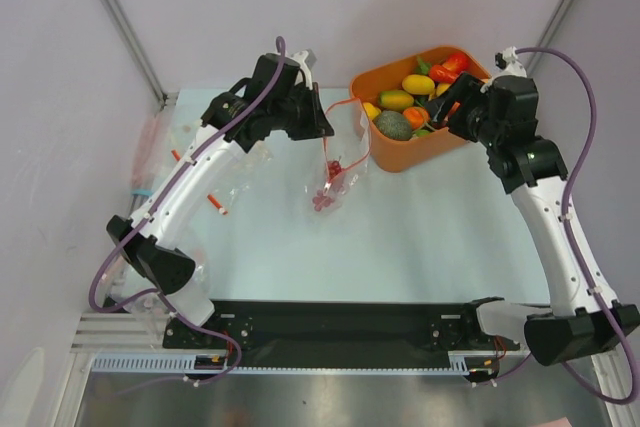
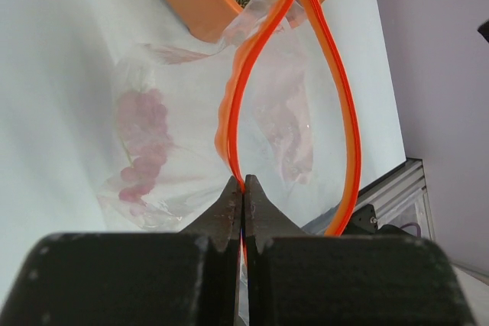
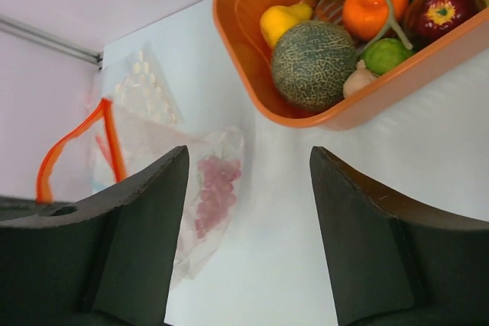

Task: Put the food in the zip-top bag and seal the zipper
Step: Pick up the fake fruit from the bin.

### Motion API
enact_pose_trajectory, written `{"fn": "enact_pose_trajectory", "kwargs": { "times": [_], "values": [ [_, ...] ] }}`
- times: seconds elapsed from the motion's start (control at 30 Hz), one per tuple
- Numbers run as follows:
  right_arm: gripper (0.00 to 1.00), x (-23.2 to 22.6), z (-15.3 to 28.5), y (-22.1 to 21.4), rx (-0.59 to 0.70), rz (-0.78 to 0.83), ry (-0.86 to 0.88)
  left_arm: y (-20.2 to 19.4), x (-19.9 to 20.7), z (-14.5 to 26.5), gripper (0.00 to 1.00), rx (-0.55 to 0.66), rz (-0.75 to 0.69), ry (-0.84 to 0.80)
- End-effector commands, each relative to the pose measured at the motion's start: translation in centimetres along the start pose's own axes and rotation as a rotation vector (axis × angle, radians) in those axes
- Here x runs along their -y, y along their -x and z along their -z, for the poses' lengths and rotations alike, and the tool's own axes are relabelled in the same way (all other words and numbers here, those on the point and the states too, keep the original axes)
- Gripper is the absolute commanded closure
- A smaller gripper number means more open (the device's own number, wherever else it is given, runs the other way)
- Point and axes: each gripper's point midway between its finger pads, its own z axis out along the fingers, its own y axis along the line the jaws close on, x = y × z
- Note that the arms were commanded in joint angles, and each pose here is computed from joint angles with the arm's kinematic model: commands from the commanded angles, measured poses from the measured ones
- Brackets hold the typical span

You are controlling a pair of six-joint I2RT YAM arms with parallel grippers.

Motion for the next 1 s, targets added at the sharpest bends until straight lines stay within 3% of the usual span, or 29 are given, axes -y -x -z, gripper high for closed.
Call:
{"fn": "enact_pose_trajectory", "kwargs": {
  "times": [0.0,0.33,0.77,0.97],
  "values": [
    [0.31,0.4,-1.6,1.1,-0.001,-0.02,-0.008,1.0,-0.1,1.2,1.0,0.048,-0.018,0.0],
    [0.33,4.4,-7.4,2.8,0.001,-0.059,-0.131,0.6,-0.5,1.3,1.0,0.054,-0.016,0.011],
    [0.27,9.0,-14.7,5.0,0.117,-0.373,-0.362,0.7,-0.7,0.6,1.0,0.057,-0.02,0.015],
    [0.24,10.2,-16.7,6.6,0.15,-0.34,-0.425,0.2,-0.8,0.4,0.99,0.058,-0.012,0.003]
  ]
}}
